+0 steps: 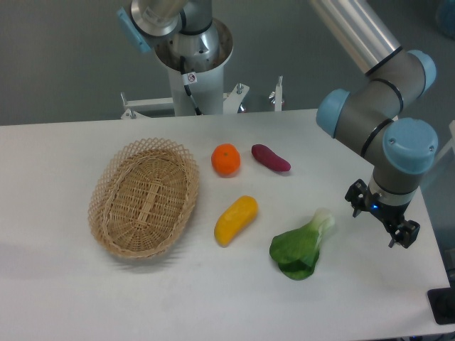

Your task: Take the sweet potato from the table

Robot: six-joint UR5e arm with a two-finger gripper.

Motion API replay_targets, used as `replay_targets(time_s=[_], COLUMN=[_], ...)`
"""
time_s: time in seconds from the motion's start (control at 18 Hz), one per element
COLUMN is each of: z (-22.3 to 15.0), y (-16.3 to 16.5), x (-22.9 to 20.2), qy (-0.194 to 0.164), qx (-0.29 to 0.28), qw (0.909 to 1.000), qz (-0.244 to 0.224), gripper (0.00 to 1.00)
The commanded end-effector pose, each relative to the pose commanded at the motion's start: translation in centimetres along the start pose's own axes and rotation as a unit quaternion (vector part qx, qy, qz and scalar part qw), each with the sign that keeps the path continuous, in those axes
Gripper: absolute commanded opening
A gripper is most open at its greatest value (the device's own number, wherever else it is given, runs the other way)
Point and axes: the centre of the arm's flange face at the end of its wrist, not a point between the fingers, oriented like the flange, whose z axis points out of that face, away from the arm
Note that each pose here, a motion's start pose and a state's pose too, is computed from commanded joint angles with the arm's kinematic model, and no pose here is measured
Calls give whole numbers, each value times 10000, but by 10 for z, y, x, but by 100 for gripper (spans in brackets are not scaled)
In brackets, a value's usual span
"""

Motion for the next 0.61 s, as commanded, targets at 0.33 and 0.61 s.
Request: replay_targets(time_s=[0.33,0.61], z=[-1,4], y=[0,0], x=[0,6], qy=[-15,69], qx=[0,2], qw=[10000,10000], qz=[0,-6], gripper=[100,100])
